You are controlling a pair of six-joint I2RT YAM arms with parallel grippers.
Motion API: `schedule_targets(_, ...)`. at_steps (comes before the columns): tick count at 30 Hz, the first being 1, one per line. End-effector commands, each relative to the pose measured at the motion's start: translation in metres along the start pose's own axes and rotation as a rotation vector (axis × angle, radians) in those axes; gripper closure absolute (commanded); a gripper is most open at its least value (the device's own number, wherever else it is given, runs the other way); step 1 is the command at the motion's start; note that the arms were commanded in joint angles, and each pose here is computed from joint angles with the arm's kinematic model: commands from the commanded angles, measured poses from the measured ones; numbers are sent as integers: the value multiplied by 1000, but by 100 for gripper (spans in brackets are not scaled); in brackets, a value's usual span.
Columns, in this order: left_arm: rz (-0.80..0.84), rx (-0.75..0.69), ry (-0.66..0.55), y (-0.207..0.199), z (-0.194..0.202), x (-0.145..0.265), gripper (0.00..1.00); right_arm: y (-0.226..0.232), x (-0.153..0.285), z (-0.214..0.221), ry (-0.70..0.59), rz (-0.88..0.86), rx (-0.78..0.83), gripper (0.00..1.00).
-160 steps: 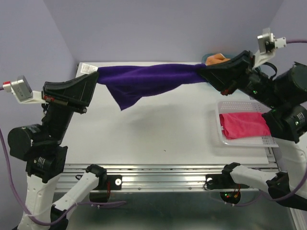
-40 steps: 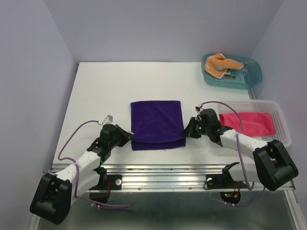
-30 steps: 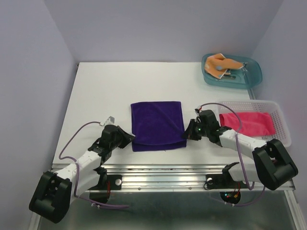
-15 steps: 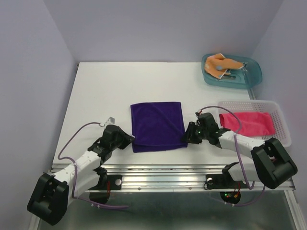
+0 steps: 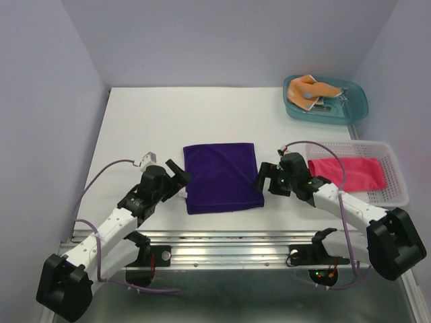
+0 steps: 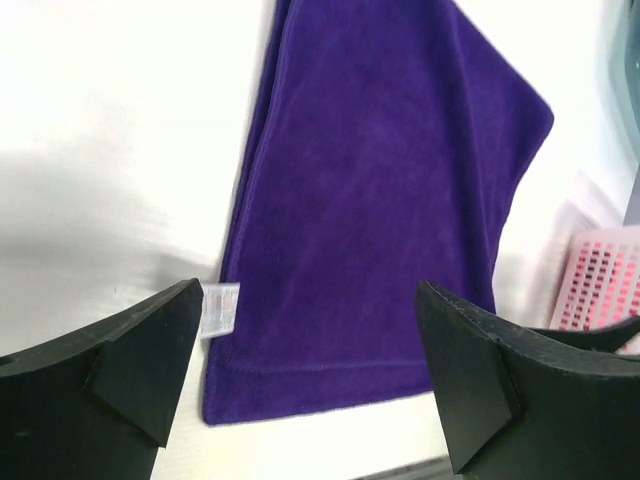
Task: Fold and stack the towels
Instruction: Fold the towel
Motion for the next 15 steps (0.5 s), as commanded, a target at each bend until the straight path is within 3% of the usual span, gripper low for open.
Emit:
schedule_targets(1,6,-86,-133,-28,-22,-10,1,15,4,-54,-149,41,75,0)
schedule_targets(4,27,-145,-166,-51,-42,-23,1,24,2,-91,-226,67,128,0)
schedule_targets(10,-41,-228,-95,-71,-71,-82,2,8,-43,-138,-175,274,188,0)
schedule_targets(13,-67,-222,-73,-74,-83,-103,17,3,-65,-161,-163,269,240,0)
schedule_targets(15,-73,-225,-73,-77,-88,-112,20,2,-78,-175,-150,250,276,0)
Point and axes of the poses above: each gripper's point midway between its finger pads, its own x axis back along the fingers, its own y axis along the line the jaws close on, z = x × y, the point moved 9 cm from there along x, back along the fingers, and after that the axes turned 14 degrees about x, right-handed, at the moved point
